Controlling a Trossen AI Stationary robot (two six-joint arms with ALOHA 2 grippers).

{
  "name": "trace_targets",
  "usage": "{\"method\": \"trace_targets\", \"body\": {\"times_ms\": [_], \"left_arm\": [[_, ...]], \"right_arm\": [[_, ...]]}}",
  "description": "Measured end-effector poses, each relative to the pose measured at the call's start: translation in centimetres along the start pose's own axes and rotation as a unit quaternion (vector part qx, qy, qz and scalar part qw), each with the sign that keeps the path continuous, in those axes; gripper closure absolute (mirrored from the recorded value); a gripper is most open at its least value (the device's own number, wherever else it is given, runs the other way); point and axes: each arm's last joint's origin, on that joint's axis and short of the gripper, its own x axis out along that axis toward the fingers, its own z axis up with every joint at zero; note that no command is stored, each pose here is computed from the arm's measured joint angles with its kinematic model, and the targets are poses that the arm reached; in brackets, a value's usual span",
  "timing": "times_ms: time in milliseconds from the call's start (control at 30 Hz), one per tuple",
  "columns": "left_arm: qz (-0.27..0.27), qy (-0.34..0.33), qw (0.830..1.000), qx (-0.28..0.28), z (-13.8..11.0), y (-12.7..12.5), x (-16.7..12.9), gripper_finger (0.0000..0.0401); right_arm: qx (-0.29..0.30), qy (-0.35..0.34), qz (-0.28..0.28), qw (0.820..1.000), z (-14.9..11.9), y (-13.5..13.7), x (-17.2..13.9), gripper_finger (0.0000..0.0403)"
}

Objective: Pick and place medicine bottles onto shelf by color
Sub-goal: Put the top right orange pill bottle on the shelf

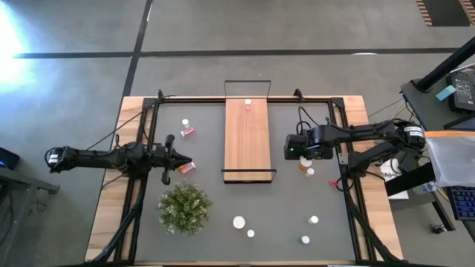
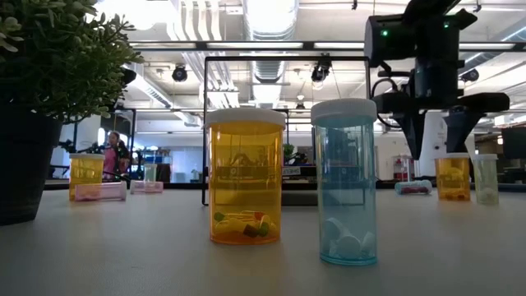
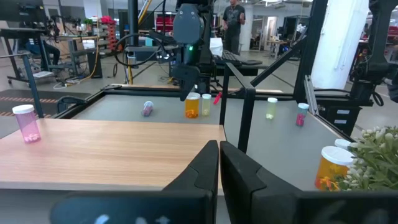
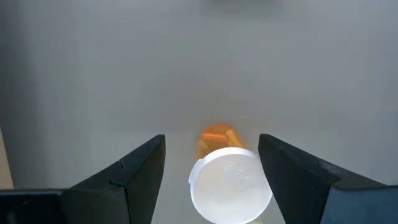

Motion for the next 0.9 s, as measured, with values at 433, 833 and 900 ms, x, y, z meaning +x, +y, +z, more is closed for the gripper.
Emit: {"method": "trace_targets", "body": {"times_ms": [433,833,900], "left_arm": [[0.0,0.0,1.0,0.0,0.0,0.0,0.0,0.0401],[0.0,0.0,1.0,0.0,0.0,0.0,0.0,0.0401],[0.0,0.0,1.0,0.0,0.0,0.0,0.0,0.0401]], "right_arm": [[0.018,0.001,-0.004,1.0,-0.7,0.0,0.0,0.0056],[0.021,0.002,-0.01,1.0,-2.1,-0.3,0.5,0.0056],[0.022,0.002,-0.005,1.0,-2.1,-0.2,0.5,0.0064]]}}
